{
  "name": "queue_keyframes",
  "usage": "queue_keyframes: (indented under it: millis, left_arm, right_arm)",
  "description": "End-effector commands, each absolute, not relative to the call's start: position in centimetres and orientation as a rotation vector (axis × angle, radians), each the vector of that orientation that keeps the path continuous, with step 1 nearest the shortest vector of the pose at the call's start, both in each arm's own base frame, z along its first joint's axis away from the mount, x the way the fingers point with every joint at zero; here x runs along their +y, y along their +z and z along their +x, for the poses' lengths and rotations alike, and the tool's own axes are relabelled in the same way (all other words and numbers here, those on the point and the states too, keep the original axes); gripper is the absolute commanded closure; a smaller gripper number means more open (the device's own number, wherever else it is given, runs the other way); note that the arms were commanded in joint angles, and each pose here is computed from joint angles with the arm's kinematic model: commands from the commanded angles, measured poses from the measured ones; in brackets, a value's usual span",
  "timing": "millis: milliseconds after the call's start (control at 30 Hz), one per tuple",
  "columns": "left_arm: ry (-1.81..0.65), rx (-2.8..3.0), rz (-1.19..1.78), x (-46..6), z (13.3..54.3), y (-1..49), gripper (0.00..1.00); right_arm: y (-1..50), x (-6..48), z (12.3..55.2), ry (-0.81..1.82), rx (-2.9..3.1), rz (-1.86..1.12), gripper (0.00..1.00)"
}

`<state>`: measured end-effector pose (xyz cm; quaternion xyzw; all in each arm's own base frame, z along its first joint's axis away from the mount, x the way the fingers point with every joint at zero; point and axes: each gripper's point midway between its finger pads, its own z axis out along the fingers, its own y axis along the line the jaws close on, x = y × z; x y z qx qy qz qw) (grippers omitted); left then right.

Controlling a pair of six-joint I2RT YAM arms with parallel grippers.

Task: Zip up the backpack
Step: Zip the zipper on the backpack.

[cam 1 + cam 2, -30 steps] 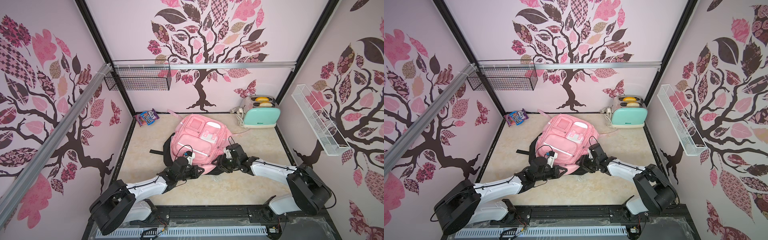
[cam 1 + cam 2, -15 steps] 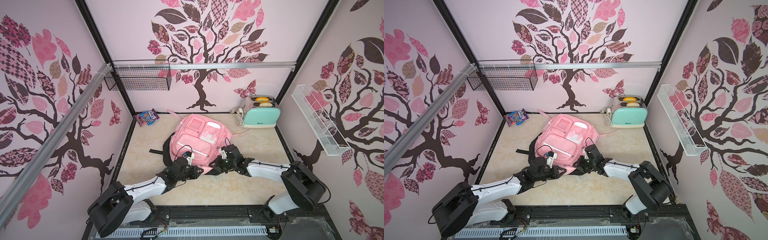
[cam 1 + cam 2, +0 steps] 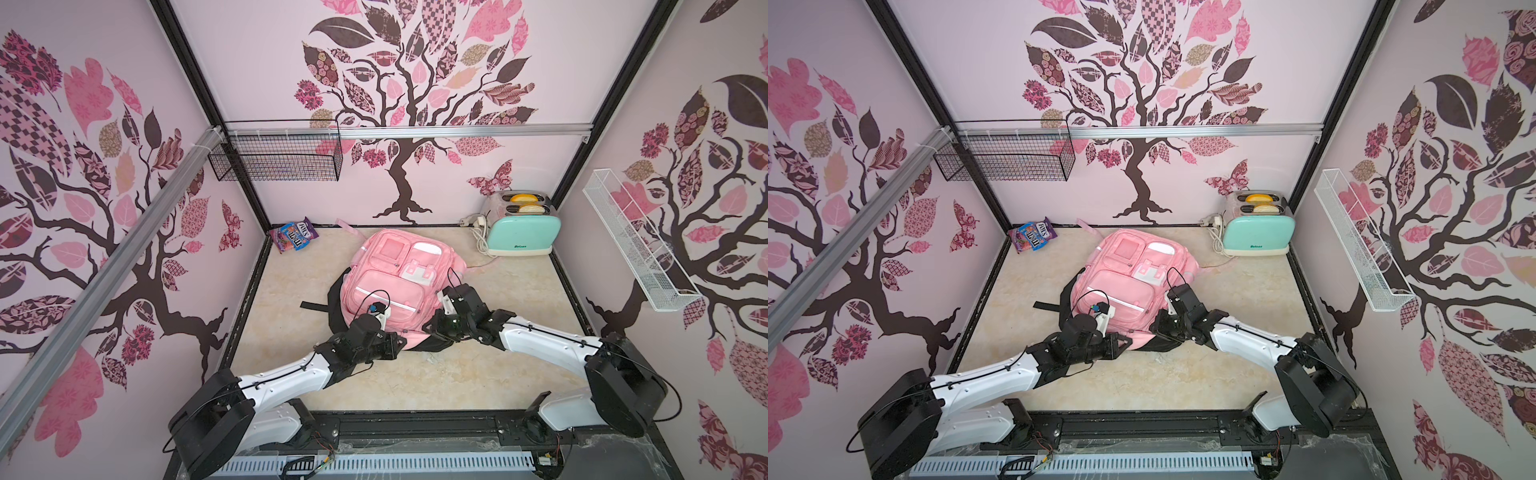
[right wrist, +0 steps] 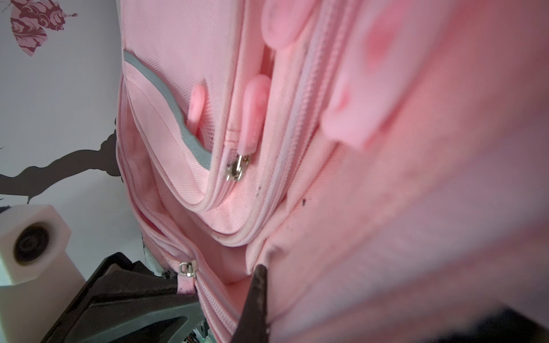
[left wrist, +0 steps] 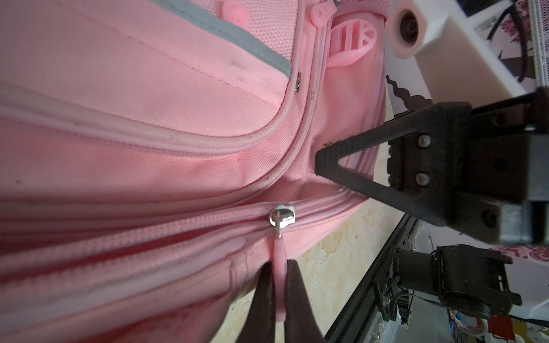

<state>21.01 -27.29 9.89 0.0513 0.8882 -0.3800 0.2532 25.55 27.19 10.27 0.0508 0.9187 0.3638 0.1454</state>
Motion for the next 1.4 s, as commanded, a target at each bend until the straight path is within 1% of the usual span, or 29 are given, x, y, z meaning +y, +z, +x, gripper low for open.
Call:
queue_keyframes:
  millis: [0, 167, 433, 633, 800, 833, 900, 933, 967, 1033, 1067, 1100, 1167, 1367]
  left_arm:
    - [-0.773, 2.507, 0.088, -24.3, 21.2, 7.1, 1.0]
    - [-0.708, 2.52, 0.084, -23.9, 21.0, 6.7, 1.0]
    - [-0.641, 2.544, 0.052, -22.9, 21.0, 5.8, 1.0]
    - [-0.655, 2.543, 0.043, -23.1, 21.0, 5.9, 1.0]
    - [-0.731, 2.53, 0.043, -23.9, 20.8, 5.9, 1.0]
    - [-0.754, 2.524, 0.04, -24.1, 20.7, 5.9, 1.0]
    - [-0.799, 2.509, 0.032, -24.4, 20.7, 5.9, 1.0]
    - [-0.822, 2.504, 0.029, -24.6, 20.6, 5.9, 1.0]
    - [-0.842, 2.502, 0.031, -24.9, 20.6, 5.9, 1.0]
    - [-0.87, 2.501, 0.033, -25.3, 20.5, 5.8, 1.0]
    - [-0.881, 2.499, 0.033, -25.5, 20.5, 5.8, 1.0]
    - [-0.89, 2.5, 0.035, -25.6, 20.5, 5.7, 1.0]
    - [-0.904, 2.5, 0.036, -25.8, 20.5, 5.7, 1.0]
    - [-0.936, 2.489, 0.046, -26.4, 20.6, 5.9, 1.0]
  right_arm:
    - [12.2, 25.8, 27.2, 0.903, 2.591, 0.065, 1.0]
    - [11.4, 24.8, 28.0, 0.829, 2.613, 0.054, 1.0]
    - [9.9, 22.7, 29.3, 0.746, 2.646, 0.152, 1.0]
    - [10.2, 23.7, 29.2, 0.831, 2.644, 0.147, 1.0]
    - [10.3, 25.4, 28.6, 0.996, 2.636, 0.151, 1.0]
    - [10.1, 25.9, 28.3, 1.054, 2.636, 0.165, 0.96]
    - [9.6, 26.8, 27.8, 1.164, 2.639, 0.205, 0.81]
    - [9.4, 27.2, 27.5, 1.22, 2.641, 0.231, 0.72]
    - [9.2, 27.6, 27.3, 1.275, 2.637, 0.258, 0.66]
    - [8.7, 27.9, 26.9, 1.339, 2.635, 0.318, 0.57]
    - [8.7, 28.0, 26.7, 1.358, 2.631, 0.335, 0.5]
    - [8.6, 28.1, 26.5, 1.364, 2.633, 0.342, 0.47]
    - [8.5, 28.2, 26.1, 1.357, 2.638, 0.357, 0.44]
    - [8.5, 29.4, 24.8, 1.361, 2.645, 0.356, 0.42]
